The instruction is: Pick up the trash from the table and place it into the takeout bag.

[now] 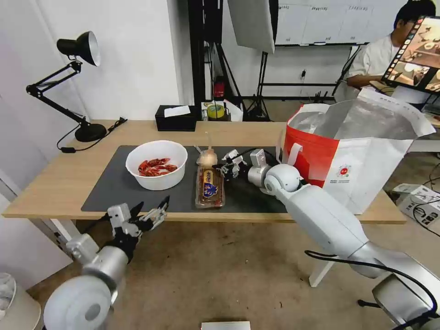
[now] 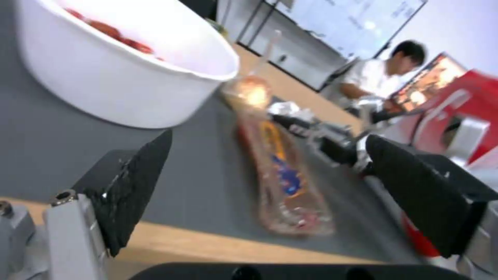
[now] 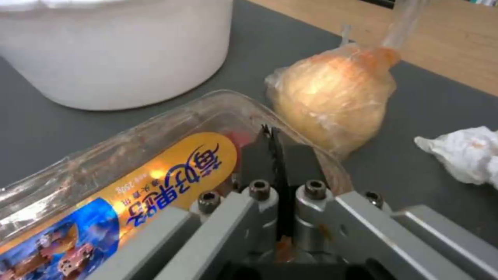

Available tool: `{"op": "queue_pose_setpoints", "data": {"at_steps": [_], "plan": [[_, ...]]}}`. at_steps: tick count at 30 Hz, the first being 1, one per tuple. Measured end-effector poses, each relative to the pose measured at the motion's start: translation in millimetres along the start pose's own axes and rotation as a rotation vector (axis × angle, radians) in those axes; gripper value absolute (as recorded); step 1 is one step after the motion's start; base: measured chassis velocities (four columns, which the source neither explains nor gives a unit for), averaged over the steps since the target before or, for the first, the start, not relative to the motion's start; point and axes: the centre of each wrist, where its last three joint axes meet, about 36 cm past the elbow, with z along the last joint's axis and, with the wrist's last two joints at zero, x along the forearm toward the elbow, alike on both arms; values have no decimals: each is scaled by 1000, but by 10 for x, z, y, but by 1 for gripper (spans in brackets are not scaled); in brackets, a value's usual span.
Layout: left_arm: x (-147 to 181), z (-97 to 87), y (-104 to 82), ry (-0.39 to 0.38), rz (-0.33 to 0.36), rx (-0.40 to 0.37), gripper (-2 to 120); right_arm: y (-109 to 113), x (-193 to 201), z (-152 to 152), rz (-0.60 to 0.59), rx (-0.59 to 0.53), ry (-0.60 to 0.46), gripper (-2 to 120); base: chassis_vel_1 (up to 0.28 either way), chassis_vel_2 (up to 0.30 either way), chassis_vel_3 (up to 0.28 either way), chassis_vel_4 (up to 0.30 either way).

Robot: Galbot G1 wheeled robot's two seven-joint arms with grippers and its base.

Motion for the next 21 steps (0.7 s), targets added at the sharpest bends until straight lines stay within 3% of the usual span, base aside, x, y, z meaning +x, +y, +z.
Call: {"op": "queue_pose_setpoints", "data": {"at_steps": [12, 21], "plan": [[-403, 93, 296, 64, 17, 140, 100, -21, -33, 59, 1, -22, 10, 0, 0, 0, 0, 0], [-720, 167, 292, 83, 43, 173, 100, -10, -10, 11, -4, -26, -4, 0, 0, 0, 0, 0]]}}
